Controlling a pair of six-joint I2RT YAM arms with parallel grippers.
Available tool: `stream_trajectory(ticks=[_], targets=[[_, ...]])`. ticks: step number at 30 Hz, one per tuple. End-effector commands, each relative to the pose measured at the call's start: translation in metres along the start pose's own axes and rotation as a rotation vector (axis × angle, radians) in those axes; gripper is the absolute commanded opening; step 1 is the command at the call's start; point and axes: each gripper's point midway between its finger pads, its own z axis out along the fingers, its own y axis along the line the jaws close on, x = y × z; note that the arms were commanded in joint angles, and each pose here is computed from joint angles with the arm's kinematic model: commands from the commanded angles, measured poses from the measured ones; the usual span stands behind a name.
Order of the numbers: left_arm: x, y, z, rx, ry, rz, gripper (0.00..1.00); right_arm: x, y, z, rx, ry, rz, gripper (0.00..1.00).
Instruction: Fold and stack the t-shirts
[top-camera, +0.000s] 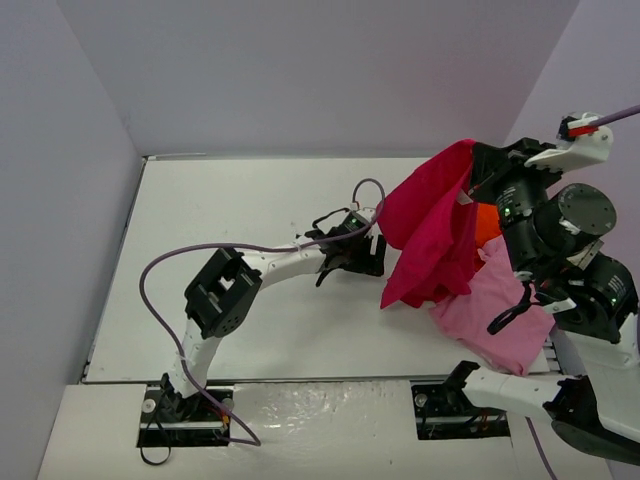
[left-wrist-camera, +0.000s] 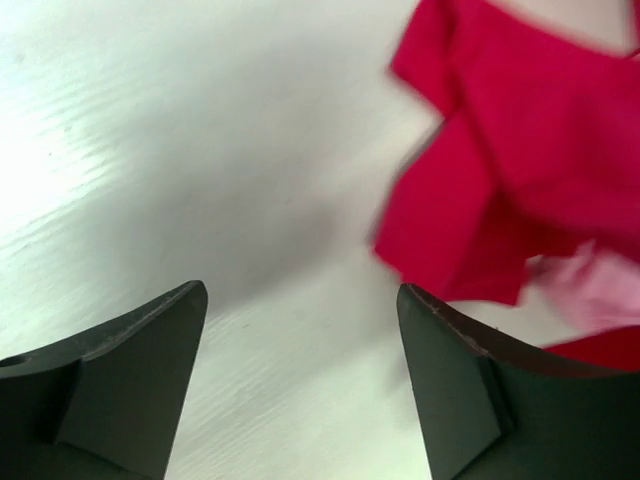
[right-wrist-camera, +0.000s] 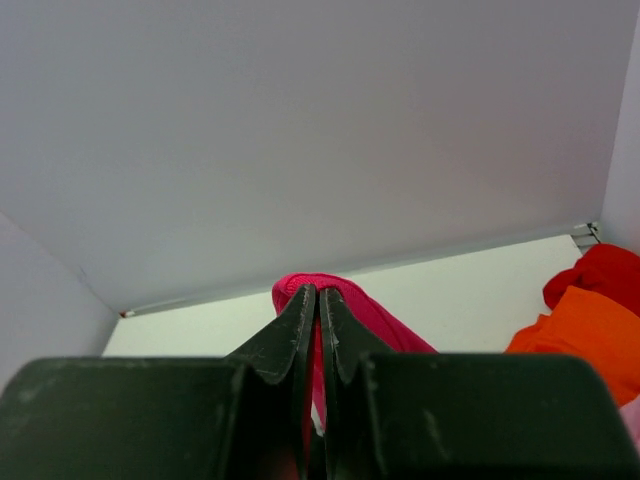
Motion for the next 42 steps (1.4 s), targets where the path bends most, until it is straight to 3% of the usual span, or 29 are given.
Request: stream_trajectory(ticks=[1,7,11,16,22,29,30,31,32,33,34,42], targets=[[-0.044,-0.028,-0.037,0.039,-0.227,0.148,0.81,-0.045,0.01,-0.01,-0.019,-0.085,0.186,0.0],[-0.061,-0.055,-0.047,0.127,-0.364,0.168,0.85,-0.029,0.017,-0.014,-0.016,-0.043,0.217,0.0],[-0.071,-0.077,-0.045,0.21,-0.434,0.175,0.97,-0.011,0.013,-0.016,-0.014,-0.015,0.236,0.0],[-0.078,-0.087,-0.036,0.263,-0.561,0.153,0.97,-0.003,0.009,-0.02,-0.019,0.0,0.252,0.0],[-0.081,-0.106,-0.003,0.377,-0.594,0.149,0.97,0.002,0.008,-0.024,-0.02,0.036,0.25,0.0],[-0.096,-0.128,0.004,0.471,-0.644,0.139,0.95,0.004,0.006,-0.026,-0.011,0.05,0.258,0.0],[-0.096,-0.128,0.005,0.466,-0.639,0.144,0.9,0.006,0.006,-0.025,-0.007,0.053,0.255,0.0],[-0.096,-0.128,0.005,0.458,-0.634,0.15,0.7,0.008,0.006,-0.024,-0.003,0.055,0.251,0.0],[-0.096,-0.126,0.003,0.447,-0.633,0.156,0.38,0.01,0.006,-0.023,0.002,0.058,0.244,0.0],[-0.096,-0.123,0.001,0.425,-0.633,0.16,0.12,0.012,0.006,-0.022,0.006,0.061,0.236,0.0],[-0.098,-0.12,-0.003,0.41,-0.636,0.16,0.04,0.015,0.006,-0.021,0.013,0.066,0.224,0.0],[-0.107,-0.084,-0.041,0.268,-0.601,0.183,0.03,0.052,0.0,-0.009,0.086,0.109,0.114,0.0]])
